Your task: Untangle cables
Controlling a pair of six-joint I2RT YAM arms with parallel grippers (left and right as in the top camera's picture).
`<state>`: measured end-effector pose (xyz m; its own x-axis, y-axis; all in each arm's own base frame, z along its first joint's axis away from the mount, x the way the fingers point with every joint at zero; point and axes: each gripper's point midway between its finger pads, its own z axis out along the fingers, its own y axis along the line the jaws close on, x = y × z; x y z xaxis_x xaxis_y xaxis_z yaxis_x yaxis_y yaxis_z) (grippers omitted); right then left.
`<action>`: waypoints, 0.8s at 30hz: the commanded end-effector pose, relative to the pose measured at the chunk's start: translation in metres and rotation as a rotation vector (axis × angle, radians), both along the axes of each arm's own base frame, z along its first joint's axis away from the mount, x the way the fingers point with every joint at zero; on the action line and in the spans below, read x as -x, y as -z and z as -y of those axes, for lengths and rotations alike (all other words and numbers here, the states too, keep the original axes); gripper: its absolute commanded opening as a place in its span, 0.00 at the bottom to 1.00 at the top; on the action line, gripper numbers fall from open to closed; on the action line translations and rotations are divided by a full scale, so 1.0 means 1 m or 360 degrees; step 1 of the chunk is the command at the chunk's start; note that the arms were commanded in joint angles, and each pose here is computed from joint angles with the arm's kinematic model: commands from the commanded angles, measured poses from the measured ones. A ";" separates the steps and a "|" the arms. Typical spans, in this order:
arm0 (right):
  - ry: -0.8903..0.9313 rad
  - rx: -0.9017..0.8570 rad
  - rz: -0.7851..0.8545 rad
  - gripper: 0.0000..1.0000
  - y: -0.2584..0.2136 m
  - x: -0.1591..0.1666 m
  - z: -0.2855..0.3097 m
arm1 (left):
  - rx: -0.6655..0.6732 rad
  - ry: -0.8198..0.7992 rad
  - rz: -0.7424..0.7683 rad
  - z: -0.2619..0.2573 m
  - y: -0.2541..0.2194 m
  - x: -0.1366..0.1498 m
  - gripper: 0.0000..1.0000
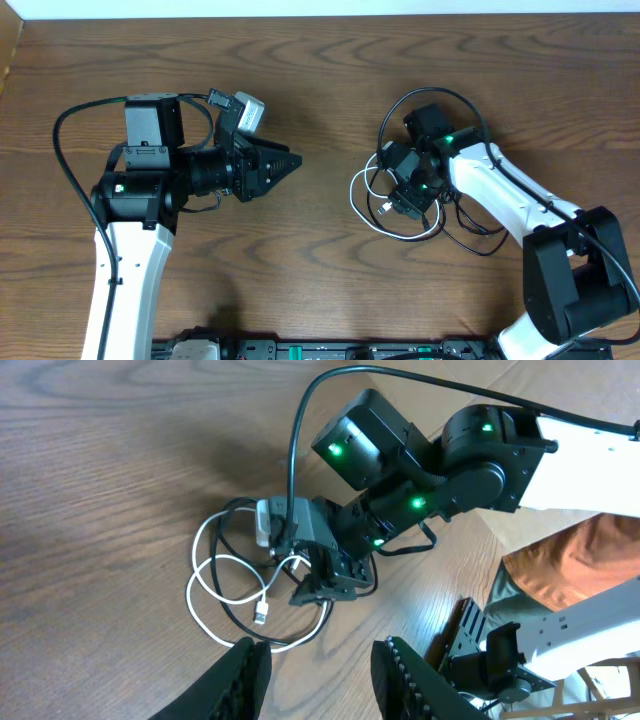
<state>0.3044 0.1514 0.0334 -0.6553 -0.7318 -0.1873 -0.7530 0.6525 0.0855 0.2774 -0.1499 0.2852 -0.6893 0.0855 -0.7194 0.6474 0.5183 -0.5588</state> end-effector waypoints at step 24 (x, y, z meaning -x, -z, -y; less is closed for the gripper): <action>-0.0047 -0.0117 -0.0123 0.41 0.035 0.003 -0.005 | -0.0011 -0.0006 -0.0048 0.000 0.001 0.003 0.38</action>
<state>0.3051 0.1581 0.0073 -0.6419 -0.7374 -0.2101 -0.7668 0.6190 0.1702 0.2726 -0.1497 0.2813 -0.7155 0.0860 -0.6933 0.6261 0.5193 -0.5817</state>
